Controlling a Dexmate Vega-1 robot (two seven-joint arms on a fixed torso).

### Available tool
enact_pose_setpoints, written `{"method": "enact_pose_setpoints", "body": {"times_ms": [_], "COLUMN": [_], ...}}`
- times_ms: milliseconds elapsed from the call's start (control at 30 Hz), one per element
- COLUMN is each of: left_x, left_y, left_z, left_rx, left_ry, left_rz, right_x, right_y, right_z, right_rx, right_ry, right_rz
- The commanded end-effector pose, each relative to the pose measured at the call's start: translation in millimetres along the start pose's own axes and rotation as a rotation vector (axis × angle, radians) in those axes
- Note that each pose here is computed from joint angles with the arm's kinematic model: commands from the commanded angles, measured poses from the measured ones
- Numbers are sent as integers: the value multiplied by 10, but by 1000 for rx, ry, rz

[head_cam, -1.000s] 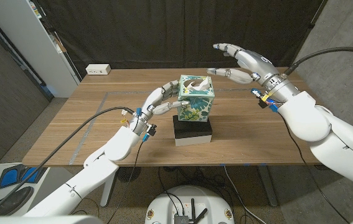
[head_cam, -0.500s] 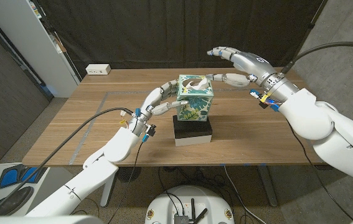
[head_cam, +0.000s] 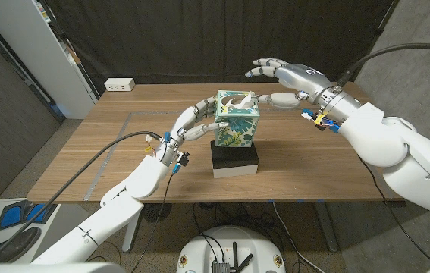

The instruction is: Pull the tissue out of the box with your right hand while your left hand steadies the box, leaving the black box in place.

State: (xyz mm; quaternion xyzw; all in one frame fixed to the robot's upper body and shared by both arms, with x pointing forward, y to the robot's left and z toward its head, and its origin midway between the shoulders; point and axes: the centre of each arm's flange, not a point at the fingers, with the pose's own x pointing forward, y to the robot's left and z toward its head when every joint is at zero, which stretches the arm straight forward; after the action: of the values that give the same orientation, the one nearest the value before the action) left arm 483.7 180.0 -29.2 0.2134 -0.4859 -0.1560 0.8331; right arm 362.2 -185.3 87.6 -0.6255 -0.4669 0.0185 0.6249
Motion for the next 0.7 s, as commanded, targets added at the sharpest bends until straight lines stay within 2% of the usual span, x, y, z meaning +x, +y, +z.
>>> {"method": "enact_pose_setpoints", "body": {"times_ms": [33, 333, 700], "left_x": [10, 39, 62], "left_y": [5, -6, -8], "left_z": [-1, -5, 15], "left_rx": [-1, -11, -4], "left_ry": [-1, -3, -6], "left_rz": [7, -4, -13], "right_x": [54, 124, 207], "right_y": [-31, -17, 2], "right_z": [30, 70, 57], "right_rx": [-31, -49, -62], "right_ry": [-13, -31, -40], "right_rz": [55, 63, 82]}}
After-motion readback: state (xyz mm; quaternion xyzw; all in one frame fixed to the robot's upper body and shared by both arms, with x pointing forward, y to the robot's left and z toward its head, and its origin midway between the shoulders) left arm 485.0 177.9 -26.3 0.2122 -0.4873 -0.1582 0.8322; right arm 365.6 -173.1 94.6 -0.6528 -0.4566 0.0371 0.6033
